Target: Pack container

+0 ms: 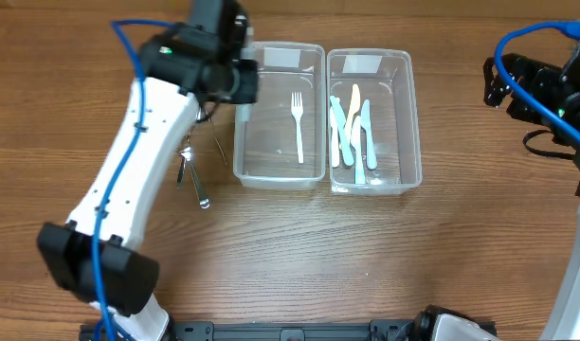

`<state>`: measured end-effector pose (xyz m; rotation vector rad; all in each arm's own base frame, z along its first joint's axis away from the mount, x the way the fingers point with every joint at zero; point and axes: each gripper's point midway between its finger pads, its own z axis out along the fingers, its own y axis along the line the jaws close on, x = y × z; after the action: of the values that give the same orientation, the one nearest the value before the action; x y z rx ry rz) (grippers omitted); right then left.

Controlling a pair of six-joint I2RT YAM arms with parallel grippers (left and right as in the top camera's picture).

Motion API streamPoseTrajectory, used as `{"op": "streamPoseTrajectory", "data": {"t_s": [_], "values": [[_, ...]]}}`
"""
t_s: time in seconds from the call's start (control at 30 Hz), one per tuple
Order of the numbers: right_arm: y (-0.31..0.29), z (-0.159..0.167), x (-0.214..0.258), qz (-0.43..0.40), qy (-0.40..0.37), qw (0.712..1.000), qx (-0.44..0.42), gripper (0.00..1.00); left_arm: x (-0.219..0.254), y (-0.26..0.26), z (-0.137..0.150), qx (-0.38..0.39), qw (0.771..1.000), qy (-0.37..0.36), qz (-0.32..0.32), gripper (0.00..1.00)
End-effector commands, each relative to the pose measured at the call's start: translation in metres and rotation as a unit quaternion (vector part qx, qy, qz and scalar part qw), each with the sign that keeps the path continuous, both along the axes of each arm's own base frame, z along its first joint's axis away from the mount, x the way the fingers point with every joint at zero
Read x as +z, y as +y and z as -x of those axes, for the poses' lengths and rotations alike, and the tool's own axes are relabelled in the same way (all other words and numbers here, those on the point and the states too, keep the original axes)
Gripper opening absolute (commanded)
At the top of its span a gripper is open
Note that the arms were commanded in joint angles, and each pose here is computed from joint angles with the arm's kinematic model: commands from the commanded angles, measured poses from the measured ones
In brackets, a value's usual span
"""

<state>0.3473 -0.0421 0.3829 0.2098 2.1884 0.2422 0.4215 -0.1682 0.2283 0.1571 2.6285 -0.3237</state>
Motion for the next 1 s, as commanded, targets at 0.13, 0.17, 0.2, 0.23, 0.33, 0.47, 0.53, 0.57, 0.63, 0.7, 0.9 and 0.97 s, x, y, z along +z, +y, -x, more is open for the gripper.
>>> {"op": "streamPoseTrajectory", "data": {"t_s": [0.13, 0.17, 0.2, 0.23, 0.33, 0.47, 0.53, 0.57, 0.63, 0.7, 0.9, 0.97], "values": [[-0.002, 0.001, 0.009, 0.005, -0.012, 1.0, -0.006, 1.0, -0.101, -0.056, -0.023, -0.014, 0.997, 0.071, 0.002, 0.45], [-0.002, 0.001, 0.009, 0.005, -0.012, 1.0, -0.006, 1.0, -0.111, -0.063, -0.023, -0.02, 0.996, 0.084, 0.014, 0.47], [-0.002, 0.001, 0.009, 0.005, -0.012, 1.0, -0.006, 1.0, -0.12, -0.07, -0.022, -0.03, 0.994, 0.098, 0.034, 0.47], [-0.002, 0.001, 0.009, 0.005, -0.012, 1.0, -0.006, 1.0, -0.122, -0.072, -0.022, -0.033, 0.993, 0.106, 0.044, 0.43], [-0.002, 0.001, 0.009, 0.005, -0.012, 1.0, -0.006, 1.0, -0.113, -0.069, -0.021, -0.042, 0.991, 0.112, 0.067, 0.29], [-0.002, 0.001, 0.009, 0.005, -0.012, 1.0, -0.006, 1.0, -0.072, -0.041, -0.019, -0.04, 0.994, 0.092, 0.051, 0.31], [-0.002, 0.001, 0.009, 0.005, -0.012, 1.0, -0.006, 1.0, -0.049, -0.012, -0.015, -0.011, 0.996, 0.082, 0.025, 0.37], [-0.002, 0.001, 0.009, 0.005, -0.012, 1.0, -0.006, 1.0, -0.038, 0.003, -0.013, 0.006, 0.997, 0.076, 0.01, 0.39], [-0.002, 0.001, 0.009, 0.005, -0.012, 1.0, -0.006, 1.0, -0.02, 0.036, -0.007, 0.029, 0.997, 0.064, -0.017, 0.45], [-0.002, 0.001, 0.009, 0.005, -0.012, 1.0, -0.006, 1.0, -0.009, 0.068, -0.001, 0.044, 0.996, 0.056, -0.053, 0.53], [-0.002, 0.001, 0.009, 0.005, -0.012, 1.0, -0.006, 1.0, -0.028, 0.134, 0.018, 0.105, 0.983, 0.121, -0.086, 0.57], [-0.002, 0.001, 0.009, 0.005, -0.012, 1.0, -0.006, 1.0, -0.049, 0.137, 0.022, 0.112, 0.98, 0.152, -0.055, 0.54]]}}
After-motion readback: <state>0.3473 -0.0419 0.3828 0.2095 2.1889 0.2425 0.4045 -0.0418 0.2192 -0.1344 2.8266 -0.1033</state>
